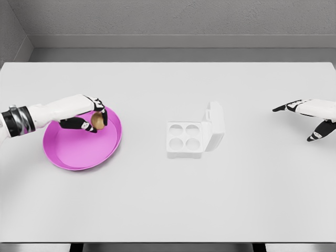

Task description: Pack egg into the box and close the box lid

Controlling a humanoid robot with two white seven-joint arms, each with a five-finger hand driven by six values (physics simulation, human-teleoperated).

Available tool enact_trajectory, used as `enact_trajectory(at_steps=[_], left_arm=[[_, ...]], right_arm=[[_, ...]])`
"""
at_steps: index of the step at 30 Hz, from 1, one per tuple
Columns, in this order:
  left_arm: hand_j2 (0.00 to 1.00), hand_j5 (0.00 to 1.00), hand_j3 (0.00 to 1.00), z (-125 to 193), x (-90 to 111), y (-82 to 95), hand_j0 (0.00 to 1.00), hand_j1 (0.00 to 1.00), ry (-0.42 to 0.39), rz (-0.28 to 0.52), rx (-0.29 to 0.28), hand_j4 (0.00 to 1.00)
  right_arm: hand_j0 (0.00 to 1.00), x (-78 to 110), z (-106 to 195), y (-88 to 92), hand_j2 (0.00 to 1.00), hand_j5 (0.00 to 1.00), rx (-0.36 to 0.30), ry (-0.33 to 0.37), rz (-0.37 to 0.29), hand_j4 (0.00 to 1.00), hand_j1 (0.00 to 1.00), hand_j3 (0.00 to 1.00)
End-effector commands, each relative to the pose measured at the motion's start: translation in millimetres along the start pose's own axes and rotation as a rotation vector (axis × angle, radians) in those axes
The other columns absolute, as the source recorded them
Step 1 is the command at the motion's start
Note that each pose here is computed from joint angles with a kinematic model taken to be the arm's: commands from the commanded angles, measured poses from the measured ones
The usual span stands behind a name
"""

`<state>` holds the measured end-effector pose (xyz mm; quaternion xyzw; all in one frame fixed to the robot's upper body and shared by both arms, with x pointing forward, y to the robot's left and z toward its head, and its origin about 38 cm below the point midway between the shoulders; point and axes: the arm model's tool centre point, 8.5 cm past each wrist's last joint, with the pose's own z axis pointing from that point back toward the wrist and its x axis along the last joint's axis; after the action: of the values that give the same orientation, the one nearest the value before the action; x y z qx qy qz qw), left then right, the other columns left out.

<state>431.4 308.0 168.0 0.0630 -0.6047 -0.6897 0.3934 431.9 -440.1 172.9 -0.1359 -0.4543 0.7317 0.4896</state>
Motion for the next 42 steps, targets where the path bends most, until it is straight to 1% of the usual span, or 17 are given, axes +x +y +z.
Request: enact_trajectory(at_steps=[1,7,9,12,14,17,19,24,26,32,42], left_arm=[[0.38,0.38,0.38,-4,2,0.0,0.38,0.38,-0.013,0.014,0.012,0.38],[0.38,0.38,0.38,-13,11,-0.1,0.38,0.38,-0.040,0.008,0.021,0.38],[0.38,0.38,0.38,-15,12,-0.7,0.38,0.38,-0.045,0.010,0.023,0.38],[0.38,0.38,0.38,-20,14,-1.7,0.38,0.38,-0.053,0.011,0.025,0.38],[0.38,0.38,0.38,-22,17,-1.2,0.38,0.38,-0.063,0.009,0.029,0.38],[0.38,0.38,0.38,-27,20,-2.4,0.38,0.38,-0.074,0.014,0.034,0.38],[0.38,0.38,0.38,-30,22,-3.0,0.38,0.38,-0.080,0.017,0.037,0.38],[0.38,0.38,0.38,-38,27,-3.6,0.38,0.38,-0.101,0.025,0.049,0.38],[0.38,0.38,0.38,-40,28,-4.3,0.38,0.38,-0.105,0.027,0.049,0.38],[0.38,0.38,0.38,-49,35,-4.7,0.38,0.38,-0.130,0.039,0.065,0.38],[0.37,0.37,0.37,-64,45,-4.3,0.37,0.37,-0.174,0.065,0.093,0.37]], right_arm=[[1.00,-0.3,1,-0.7,1.00,1.00,-0.004,0.000,-0.005,1.00,1.00,1.00],[1.00,0.0,3,-2.7,1.00,1.00,-0.003,0.003,0.005,1.00,1.00,1.00],[1.00,3.4,4,-4.9,1.00,1.00,-0.003,-0.005,0.018,1.00,1.00,1.00],[1.00,12.9,7,-12.2,1.00,1.00,-0.005,-0.025,0.056,1.00,1.00,1.00],[1.00,18.7,11,-13.8,1.00,1.00,0.014,-0.034,0.088,1.00,1.00,1.00],[1.00,36.4,8,-17.5,1.00,1.00,0.023,-0.078,0.135,1.00,1.00,1.00],[1.00,44.2,6,-18.9,1.00,1.00,0.024,-0.098,0.152,1.00,1.00,1.00],[1.00,53.9,2,-16.3,1.00,1.00,0.039,-0.125,0.171,1.00,1.00,1.00],[1.00,64.8,-2,-17.2,1.00,1.00,0.042,-0.155,0.192,1.00,1.00,1.00],[1.00,64.9,-4,-12.2,1.00,1.00,0.058,-0.158,0.188,1.00,1.00,1.00],[1.00,61.7,-4,-11.3,1.00,1.00,0.059,-0.150,0.181,1.00,1.00,1.00]])
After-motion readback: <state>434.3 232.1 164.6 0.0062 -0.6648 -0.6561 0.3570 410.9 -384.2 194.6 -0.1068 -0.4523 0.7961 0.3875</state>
